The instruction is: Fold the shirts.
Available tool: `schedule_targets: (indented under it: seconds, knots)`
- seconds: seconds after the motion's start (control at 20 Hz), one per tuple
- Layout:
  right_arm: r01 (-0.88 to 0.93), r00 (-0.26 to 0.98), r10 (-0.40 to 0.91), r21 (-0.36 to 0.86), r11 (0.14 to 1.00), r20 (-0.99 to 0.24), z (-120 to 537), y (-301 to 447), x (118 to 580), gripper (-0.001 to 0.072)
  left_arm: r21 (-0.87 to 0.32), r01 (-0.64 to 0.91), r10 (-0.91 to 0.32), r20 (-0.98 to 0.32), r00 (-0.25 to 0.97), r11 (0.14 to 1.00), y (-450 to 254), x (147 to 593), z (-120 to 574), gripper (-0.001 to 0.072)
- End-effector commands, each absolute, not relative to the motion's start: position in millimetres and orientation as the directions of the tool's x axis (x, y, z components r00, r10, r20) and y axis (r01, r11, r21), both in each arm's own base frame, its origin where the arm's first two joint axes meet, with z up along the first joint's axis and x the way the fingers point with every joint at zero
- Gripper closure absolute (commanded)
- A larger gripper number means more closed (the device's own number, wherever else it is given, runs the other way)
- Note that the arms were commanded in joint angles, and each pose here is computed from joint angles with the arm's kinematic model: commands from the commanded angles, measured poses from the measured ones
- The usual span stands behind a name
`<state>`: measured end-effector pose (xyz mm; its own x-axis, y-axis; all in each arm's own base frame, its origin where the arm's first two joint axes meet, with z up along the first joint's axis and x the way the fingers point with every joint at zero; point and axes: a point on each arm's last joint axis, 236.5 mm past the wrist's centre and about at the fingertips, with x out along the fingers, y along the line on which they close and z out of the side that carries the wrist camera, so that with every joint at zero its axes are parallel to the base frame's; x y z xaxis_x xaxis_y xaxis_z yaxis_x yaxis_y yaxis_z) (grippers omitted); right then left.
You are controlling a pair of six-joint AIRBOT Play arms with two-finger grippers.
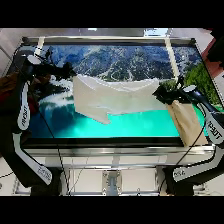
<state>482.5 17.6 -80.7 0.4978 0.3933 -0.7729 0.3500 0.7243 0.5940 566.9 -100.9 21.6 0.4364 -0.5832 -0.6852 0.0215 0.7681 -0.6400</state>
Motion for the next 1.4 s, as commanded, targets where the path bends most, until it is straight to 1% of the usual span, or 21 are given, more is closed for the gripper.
schedule_targets:
  seconds: [0.0, 0.05, 0.1, 0.15, 0.2, 0.3, 0.35, 0.4, 0.45, 0.55, 0.65, 0.75, 0.85, 0.95, 1.1, 1.15, 1.25, 1.35]
  knots:
    - [0.396, 0.564, 0.325, 0.594, 0.701, -0.759, -81, 6, 500, 0.0309, -0.635, 0.033, -0.582, -0.685, 0.439, 0.772, -100, 567, 22, 0.069]
    - [0.405, 0.572, 0.315, 0.595, 0.694, -0.757, -80, 4, 502, 0.0337, -0.634, 0.034, -0.582, -0.685, 0.438, 0.772, -100, 567, 22, 0.0691]
    - [0.406, 0.58, 0.307, 0.595, 0.694, -0.754, -80, 2, 504, 0.0461, -0.634, 0.034, -0.581, -0.685, 0.439, 0.773, -100, 567, 22, 0.0691]
    - [0.406, 0.586, 0.3, 0.594, 0.695, -0.752, -79, 1, 506, 0.055, -0.633, 0.034, -0.58, -0.686, 0.439, 0.774, -100, 567, 22, 0.0691]
    - [0.406, 0.591, 0.295, 0.593, 0.695, -0.751, -79, 0, 507, 0.0569, -0.632, 0.034, -0.579, -0.687, 0.439, 0.775, -100, 567, 21, 0.0691]
    - [0.407, 0.599, 0.286, 0.592, 0.696, -0.748, -78, -3, 509, 0.0572, -0.627, 0.034, -0.575, -0.691, 0.438, 0.779, -99, 567, 21, 0.0691]
    - [0.403, 0.6, 0.285, 0.591, 0.699, -0.747, -78, -3, 509, 0.0653, -0.62, 0.037, -0.571, -0.695, 0.437, 0.783, -98, 567, 20, 0.0691]
    - [0.389, 0.6, 0.288, 0.588, 0.709, -0.746, -77, -2, 509, 0.0676, -0.615, 0.05, -0.571, -0.695, 0.437, 0.787, -98, 567, 20, 0.0691]
    - [0.366, 0.605, 0.3, 0.592, 0.718, -0.738, -73, 1, 510, 0.0676, -0.611, 0.074, -0.576, -0.689, 0.439, 0.788, -99, 567, 22, 0.0691]
    - [0.271, 0.645, 0.332, 0.612, 0.743, -0.688, -44, 8, 521, 0.0677, -0.611, 0.156, -0.605, -0.65, 0.461, 0.776, -106, 568, 43, 0.0692]
    - [0.112, 0.696, 0.352, 0.579, 0.808, -0.626, 14, 13, 530, 0.0678, -0.578, 0.253, -0.614, -0.602, 0.51, 0.776, -109, 567, 88, 0.0692]
    - [-0.023, 0.758, 0.35, 0.515, 0.857, -0.55, 97, 15, 526, 0.0678, -0.512, 0.339, -0.604, -0.542, 0.585, 0.789, -108, 560, 155, 0.0692]
    - [-0.134, 0.815, 0.329, 0.398, 0.907, -0.476, 188, 16, 497, 0.0678, -0.418, 0.409, -0.579, -0.478, 0.66, 0.811, -104, 534, 233, 0.0692]
    - [-0.179, 0.885, 0.274, 0.268, 0.947, -0.376, 276, 13, 450, 0.0678, -0.29, 0.438, -0.524, -0.426, 0.737, 0.851, -94, 497, 299, 0.0692]
    - [-0.106, 0.981, 0.125, 0.131, 0.986, -0.147, 394, -1, 355, 0.068, -0.071, 0.388, -0.391, -0.295, 0.872, 0.919, -72, 421, 397, 0.0692]
    - [-0.068, 0.995, 0.075, 0.098, 0.993, -0.063, 427, -5, 319, 0.068, -0.013, 0.355, -0.349, -0.222, 0.91, 0.935, -66, 392, 430, 0.0692]
    - [-0.013, 0.996, 0.009, 0.041, 0.999, 0.086, 478, -4, 255, 0.0681, 0.059, 0.264, -0.261, -0.05, 0.964, 0.963, -51, 339, 491, 0.0692]
    - [0.007, 0.985, -0.006, -0.002, 1.0, 0.175, 508, 6, 212, 0.0682, 0.089, 0.166, -0.178, 0.155, 0.972, 0.982, -37, 281, 549, 0.0692]
